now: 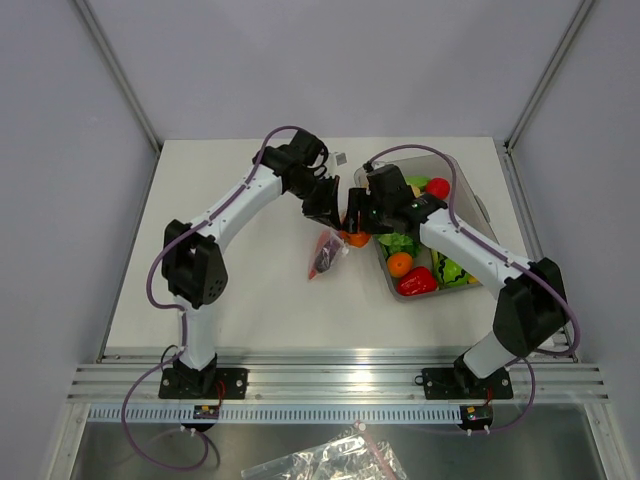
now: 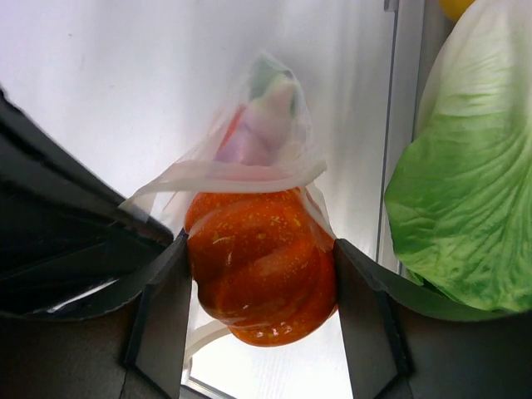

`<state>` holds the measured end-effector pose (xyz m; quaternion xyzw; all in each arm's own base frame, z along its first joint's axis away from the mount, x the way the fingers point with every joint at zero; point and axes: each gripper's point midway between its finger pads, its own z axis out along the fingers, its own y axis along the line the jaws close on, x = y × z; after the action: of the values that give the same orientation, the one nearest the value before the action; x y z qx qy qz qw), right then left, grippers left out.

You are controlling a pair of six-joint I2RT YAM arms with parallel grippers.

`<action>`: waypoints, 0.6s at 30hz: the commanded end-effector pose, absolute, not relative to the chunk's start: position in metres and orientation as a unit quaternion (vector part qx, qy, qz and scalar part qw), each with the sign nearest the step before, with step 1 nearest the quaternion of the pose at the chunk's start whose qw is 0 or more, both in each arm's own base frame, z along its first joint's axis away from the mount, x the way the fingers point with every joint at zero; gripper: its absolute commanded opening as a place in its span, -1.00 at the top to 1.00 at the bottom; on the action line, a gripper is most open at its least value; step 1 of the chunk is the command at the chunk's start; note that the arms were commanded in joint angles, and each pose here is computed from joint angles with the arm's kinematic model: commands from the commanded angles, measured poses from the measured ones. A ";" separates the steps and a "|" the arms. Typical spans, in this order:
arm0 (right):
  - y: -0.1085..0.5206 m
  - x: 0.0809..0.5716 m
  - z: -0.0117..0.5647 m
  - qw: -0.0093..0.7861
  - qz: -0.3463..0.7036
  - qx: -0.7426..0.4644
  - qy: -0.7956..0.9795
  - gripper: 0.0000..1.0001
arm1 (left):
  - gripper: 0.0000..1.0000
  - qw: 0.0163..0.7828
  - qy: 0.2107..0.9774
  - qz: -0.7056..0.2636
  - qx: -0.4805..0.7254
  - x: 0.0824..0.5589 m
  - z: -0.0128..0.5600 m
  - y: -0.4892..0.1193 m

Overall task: Place the food in the zip-top bag and seal the zipper
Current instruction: Place the fake vegetable in the zipper food storage bag.

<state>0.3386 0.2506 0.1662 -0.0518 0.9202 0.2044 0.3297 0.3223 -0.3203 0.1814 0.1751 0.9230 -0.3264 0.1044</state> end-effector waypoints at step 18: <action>0.253 0.333 0.234 0.410 0.233 -0.053 0.880 -0.55 | 1.00 0.136 0.892 -0.381 0.201 0.321 0.217 -0.338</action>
<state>0.3349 0.2427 0.2048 -0.0519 0.9042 0.1934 0.3774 0.3186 -0.3294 0.1882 0.1833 0.9128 -0.3506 0.1016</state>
